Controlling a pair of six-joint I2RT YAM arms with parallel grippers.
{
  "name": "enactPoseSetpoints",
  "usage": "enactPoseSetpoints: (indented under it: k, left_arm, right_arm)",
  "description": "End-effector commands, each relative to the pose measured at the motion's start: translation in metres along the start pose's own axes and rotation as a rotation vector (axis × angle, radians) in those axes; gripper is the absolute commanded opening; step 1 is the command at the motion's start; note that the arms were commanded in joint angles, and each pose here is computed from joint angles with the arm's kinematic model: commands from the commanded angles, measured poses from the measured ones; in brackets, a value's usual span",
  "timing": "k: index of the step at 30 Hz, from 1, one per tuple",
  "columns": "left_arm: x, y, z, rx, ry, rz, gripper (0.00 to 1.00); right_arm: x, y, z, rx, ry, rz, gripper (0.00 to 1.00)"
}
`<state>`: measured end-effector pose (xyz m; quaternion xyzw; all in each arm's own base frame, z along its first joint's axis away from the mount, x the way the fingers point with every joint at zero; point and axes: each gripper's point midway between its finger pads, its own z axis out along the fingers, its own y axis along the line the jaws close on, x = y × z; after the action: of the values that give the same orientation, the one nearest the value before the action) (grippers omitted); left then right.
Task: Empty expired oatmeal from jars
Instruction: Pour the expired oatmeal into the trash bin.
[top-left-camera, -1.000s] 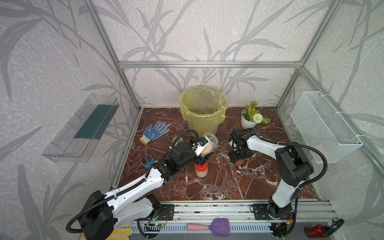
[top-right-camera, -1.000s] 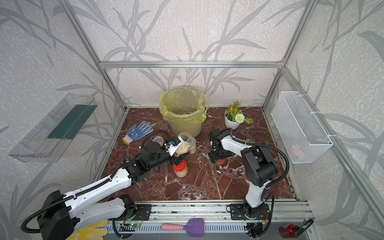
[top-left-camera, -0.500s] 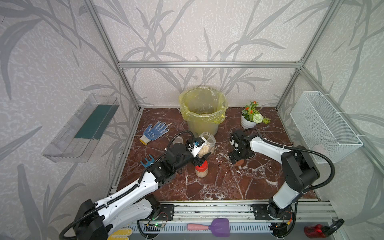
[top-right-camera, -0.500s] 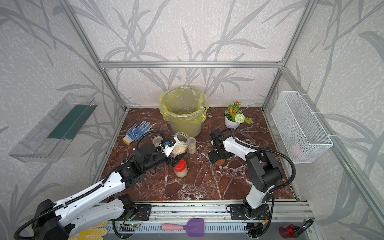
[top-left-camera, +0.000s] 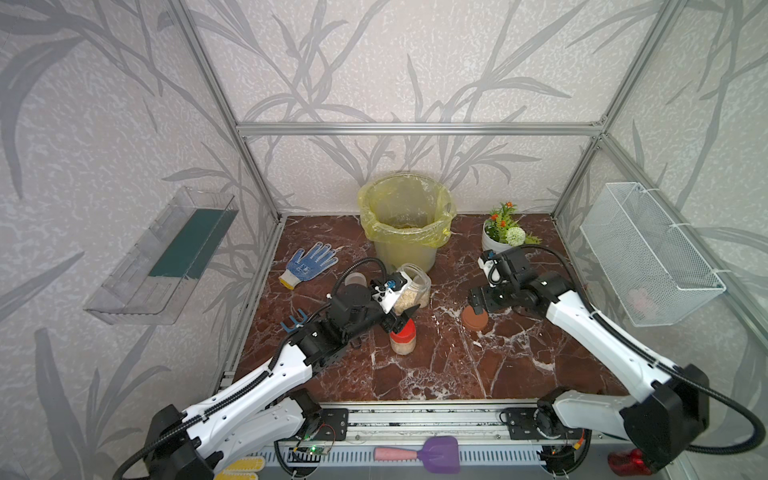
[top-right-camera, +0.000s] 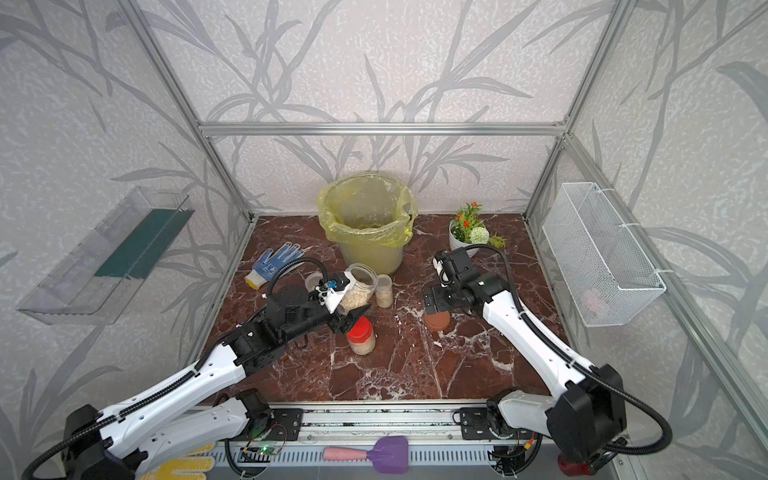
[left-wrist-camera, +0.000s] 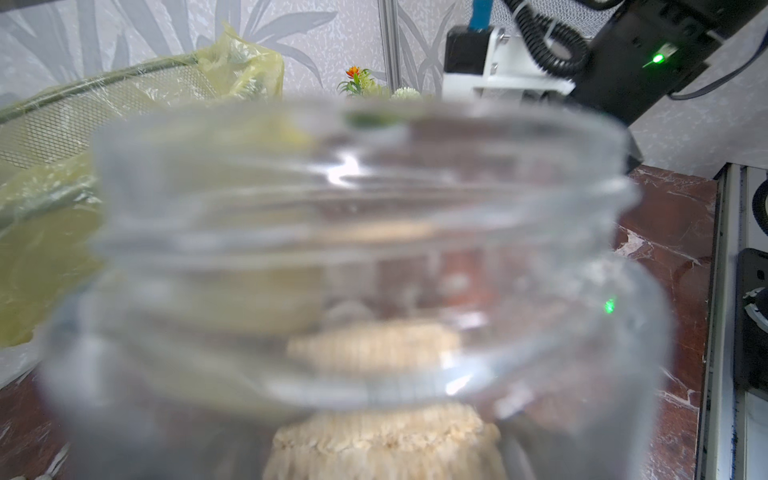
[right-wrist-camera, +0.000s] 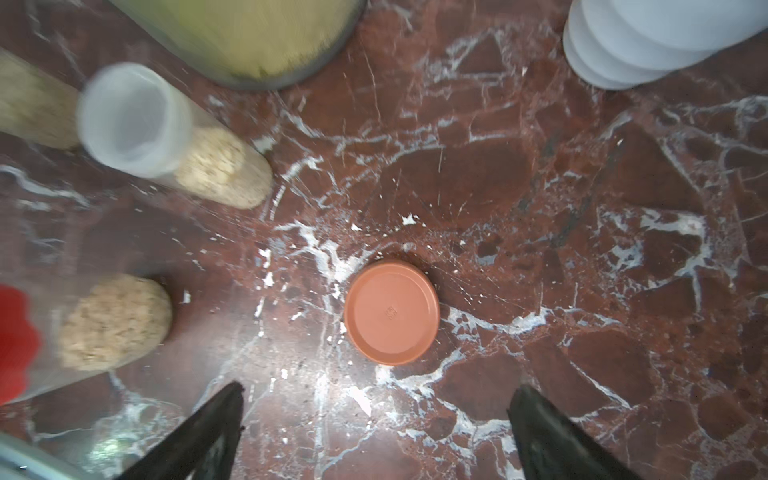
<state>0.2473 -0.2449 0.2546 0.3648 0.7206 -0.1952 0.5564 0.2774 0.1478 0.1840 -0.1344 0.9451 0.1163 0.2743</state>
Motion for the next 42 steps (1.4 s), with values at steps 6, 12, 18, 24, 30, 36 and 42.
enactPoseSetpoints:
  k: [6, 12, 18, 24, 30, 36, 42]
  left_arm:
    - [-0.054, 0.021, -0.024, -0.101, -0.152, 0.013, 0.0]
    - [-0.067, 0.024, -0.016, -0.105, -0.122, 0.044, 0.0]
    - [-0.087, 0.031, -0.004, -0.097, -0.097, 0.088, 0.0]
    - [-0.108, 0.05, 0.009, -0.07, -0.076, 0.098, 0.0]
    - [-0.125, 0.068, 0.023, -0.035, -0.053, 0.112, 0.0]
    - [-0.14, 0.082, 0.036, 0.003, -0.044, 0.134, 0.0]
    - [-0.145, 0.094, 0.049, 0.038, -0.034, 0.132, 0.0]
  right_arm:
    - [-0.016, 0.053, -0.061, -0.333, -0.176, 0.115, 0.99]
    - [-0.029, 0.081, -0.098, -0.57, -0.305, 0.233, 0.99]
    - [-0.044, 0.097, -0.127, -0.708, -0.387, 0.267, 0.99]
    - [-0.072, 0.111, -0.138, -0.751, -0.441, 0.215, 0.97]
    - [-0.111, 0.134, -0.136, -0.703, -0.546, 0.106, 0.93]
    - [-0.152, 0.162, -0.127, -0.681, -0.64, 0.064, 0.93]
    - [-0.187, 0.166, -0.105, -0.648, -0.683, 0.131, 0.93]
